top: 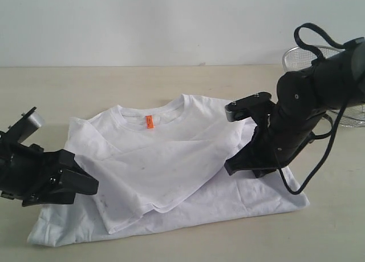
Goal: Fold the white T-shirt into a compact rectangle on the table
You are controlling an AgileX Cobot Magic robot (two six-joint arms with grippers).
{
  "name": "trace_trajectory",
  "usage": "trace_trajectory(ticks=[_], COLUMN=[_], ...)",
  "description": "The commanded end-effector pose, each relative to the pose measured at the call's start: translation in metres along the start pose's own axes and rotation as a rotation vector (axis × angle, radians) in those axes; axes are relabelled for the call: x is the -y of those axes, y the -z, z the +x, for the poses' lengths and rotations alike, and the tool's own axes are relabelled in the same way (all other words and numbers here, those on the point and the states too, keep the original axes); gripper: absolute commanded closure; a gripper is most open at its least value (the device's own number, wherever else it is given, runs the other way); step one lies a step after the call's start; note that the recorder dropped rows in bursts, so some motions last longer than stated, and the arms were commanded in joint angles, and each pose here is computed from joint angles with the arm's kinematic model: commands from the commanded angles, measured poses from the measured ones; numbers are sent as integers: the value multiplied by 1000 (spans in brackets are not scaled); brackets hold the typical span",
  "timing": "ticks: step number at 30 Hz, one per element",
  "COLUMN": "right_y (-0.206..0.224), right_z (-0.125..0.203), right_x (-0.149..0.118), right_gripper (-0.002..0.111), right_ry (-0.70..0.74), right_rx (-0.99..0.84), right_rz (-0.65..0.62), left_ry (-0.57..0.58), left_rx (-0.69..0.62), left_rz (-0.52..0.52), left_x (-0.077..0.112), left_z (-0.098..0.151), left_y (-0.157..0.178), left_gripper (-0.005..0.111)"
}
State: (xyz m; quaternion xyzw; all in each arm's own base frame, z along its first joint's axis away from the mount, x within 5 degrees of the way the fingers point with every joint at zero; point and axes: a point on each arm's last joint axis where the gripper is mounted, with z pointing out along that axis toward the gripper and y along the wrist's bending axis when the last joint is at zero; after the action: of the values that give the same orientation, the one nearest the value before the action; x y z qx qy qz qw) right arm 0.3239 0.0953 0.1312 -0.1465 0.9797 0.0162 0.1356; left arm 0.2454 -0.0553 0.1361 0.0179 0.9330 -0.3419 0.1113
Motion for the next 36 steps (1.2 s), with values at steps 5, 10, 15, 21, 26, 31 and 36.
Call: trace_trajectory(ticks=[5,10,15,21,26,31,36], right_y=[1,1,1,1,1,1,1], right_z=[-3,-3,-3,-3,-4,-4,-4], right_x=[0,0,0,0,0,0,0], right_gripper=[109,109,109,109,109,109,109], right_ry=[12,12,12,12,12,12,13], right_rx=[20,16,16,23,29,29,27], right_rz=[-1,-1,-1,-1,-1,-1,-1], left_ry=[20,49,64,77,45,34,-29], left_rx=[-82,-49,-47,-36,-19,10,5], left_rz=[-5,-24,21,25,27,-29,97], left_x=[5,1,5,6,15,15,33], left_z=[7,5,4,4,0,-3,-18], left_y=[-33,-40,-40,-41,-47,-49,-46], left_gripper=[48,51,51,54,58,77,102])
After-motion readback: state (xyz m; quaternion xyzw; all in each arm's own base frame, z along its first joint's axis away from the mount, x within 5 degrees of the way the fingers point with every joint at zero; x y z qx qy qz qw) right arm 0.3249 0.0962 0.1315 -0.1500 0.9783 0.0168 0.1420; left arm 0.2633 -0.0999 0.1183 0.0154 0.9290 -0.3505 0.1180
